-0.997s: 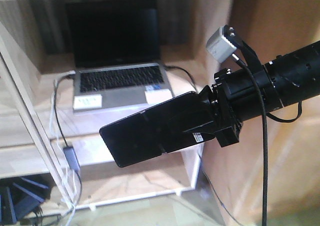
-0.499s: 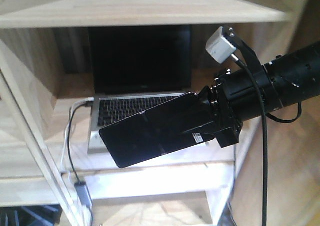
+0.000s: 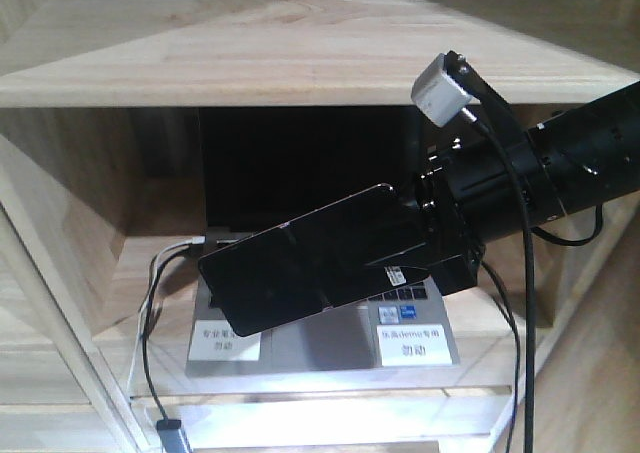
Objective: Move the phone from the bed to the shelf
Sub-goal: 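Drive the base up to the wooden shelf with the laptop, then raise the right gripper with the phone above the laptop shelf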
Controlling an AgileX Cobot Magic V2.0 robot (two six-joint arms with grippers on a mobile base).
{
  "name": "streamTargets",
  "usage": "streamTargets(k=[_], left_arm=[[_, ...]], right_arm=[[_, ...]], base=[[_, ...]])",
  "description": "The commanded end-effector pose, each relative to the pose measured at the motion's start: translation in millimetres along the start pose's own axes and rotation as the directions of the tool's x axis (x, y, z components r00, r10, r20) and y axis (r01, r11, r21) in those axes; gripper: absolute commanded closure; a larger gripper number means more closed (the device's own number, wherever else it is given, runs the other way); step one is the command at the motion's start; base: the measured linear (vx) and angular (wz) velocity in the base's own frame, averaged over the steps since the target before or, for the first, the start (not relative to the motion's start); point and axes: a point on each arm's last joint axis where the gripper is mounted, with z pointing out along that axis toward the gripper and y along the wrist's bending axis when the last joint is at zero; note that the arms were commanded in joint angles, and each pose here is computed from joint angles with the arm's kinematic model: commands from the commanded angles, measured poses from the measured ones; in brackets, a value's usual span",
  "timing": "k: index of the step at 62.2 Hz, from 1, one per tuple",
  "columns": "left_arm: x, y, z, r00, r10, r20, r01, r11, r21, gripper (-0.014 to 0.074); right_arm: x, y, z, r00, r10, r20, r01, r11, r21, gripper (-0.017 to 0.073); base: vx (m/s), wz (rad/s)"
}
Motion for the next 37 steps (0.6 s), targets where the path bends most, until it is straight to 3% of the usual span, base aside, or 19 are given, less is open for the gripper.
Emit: streamTargets(k=[1, 37], left_arm=[[-14.2, 1.6, -3.0, 0.994, -0.014, 0.107, 0.015, 1.000, -0.009, 0.0592], [-14.2, 1.6, -3.0, 0.994, -0.014, 0.107, 0.015, 1.000, -0.009, 0.0592]], right_arm=[[-12.1, 19.7, -10.9, 0.997, -0.030, 0.066, 0.035, 0.997, -0.072, 0.0561], [-12.1, 19.6, -10.9, 0.997, -0.030, 0.066, 0.034, 0.997, -0.071, 0.0561]], base=[[0.11, 0.06], [0.02, 0.01]])
